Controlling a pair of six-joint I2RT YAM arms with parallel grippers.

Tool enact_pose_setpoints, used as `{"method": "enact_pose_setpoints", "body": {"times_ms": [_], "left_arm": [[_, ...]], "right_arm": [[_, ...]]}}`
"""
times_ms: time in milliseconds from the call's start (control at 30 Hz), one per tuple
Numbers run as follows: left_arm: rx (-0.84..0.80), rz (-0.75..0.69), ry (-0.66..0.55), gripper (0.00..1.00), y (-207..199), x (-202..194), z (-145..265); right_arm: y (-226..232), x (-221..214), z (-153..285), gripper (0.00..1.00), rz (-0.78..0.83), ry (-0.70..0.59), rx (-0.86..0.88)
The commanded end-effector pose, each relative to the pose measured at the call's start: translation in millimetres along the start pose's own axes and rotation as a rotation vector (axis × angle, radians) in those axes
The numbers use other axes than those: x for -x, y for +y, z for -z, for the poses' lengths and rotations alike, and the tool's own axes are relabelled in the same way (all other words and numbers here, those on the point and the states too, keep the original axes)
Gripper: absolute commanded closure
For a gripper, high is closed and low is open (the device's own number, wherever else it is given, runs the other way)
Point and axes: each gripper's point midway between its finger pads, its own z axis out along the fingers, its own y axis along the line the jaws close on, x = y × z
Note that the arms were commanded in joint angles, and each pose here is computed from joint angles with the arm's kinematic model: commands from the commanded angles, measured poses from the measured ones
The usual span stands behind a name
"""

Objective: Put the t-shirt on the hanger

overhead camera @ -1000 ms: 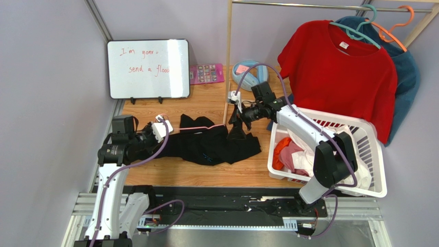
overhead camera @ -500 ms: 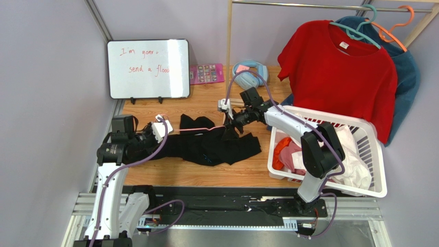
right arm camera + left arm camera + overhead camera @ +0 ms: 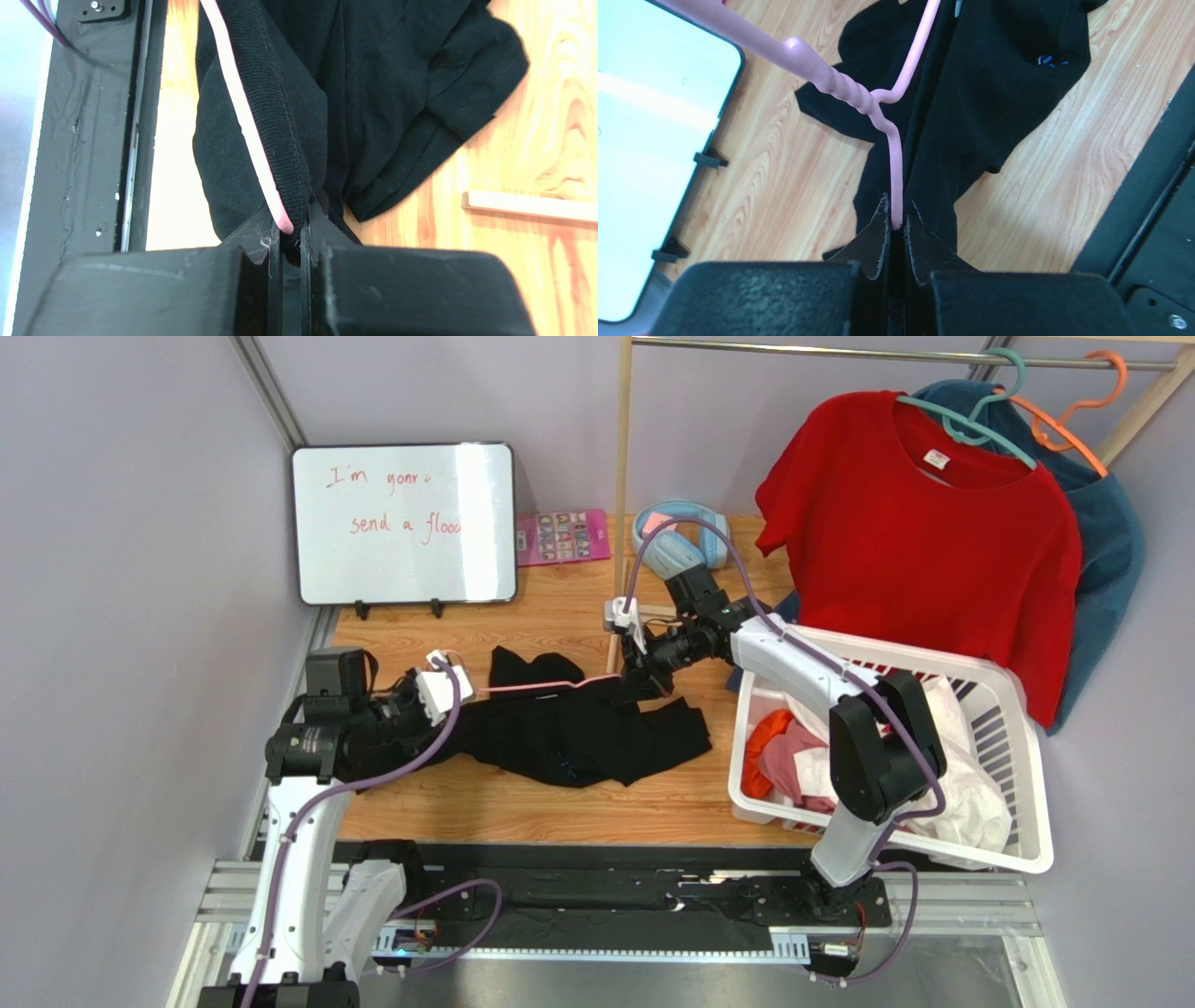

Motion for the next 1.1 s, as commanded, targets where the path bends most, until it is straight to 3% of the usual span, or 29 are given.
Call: {"method": "enact_pose_setpoints", "body": {"times_ms": [0,167,500,633,767,800,867,900,1067], "left_arm": [[0.084,-0.122,0.107,1.0,27,-21,5],[0.086,-0.168,0.164,1.0,38,-31,2],[0.053,-0.097,0.142,1.0,32,-22,4],[0.0,-0.04,0.076,1.0,18,-12,-1],[-0.013,0.005,0.095,1.0,17,-20,-6],[-0.012,0.009,0.099,1.0,18,-21,-7],[-0.013,0.018,0.097,1.0,18,-22,-8],[-0.013,0.019,0.094,1.0,18,-21,-9],[-0.012,0.019,0.096,1.0,21,-23,-12]], "right_arm": [[-14,1,49,1.0,0.018,0.033,-0.106],[-8,1,59,1.0,0.025,0.054,-0.101],[-5,-13,49,1.0,-0.067,0.045,-0.082],[-15,-7,36,0.98,-0.15,-0.004,-0.119],[-28,-3,20,0.84,-0.209,-0.024,-0.146],[-29,-1,17,0.73,-0.235,-0.031,-0.141],[-33,-2,14,0.65,-0.257,-0.03,-0.137],[-34,-5,13,0.56,-0.261,-0.025,-0.139],[-27,-14,9,0.37,-0.275,-0.021,-0.118]]}}
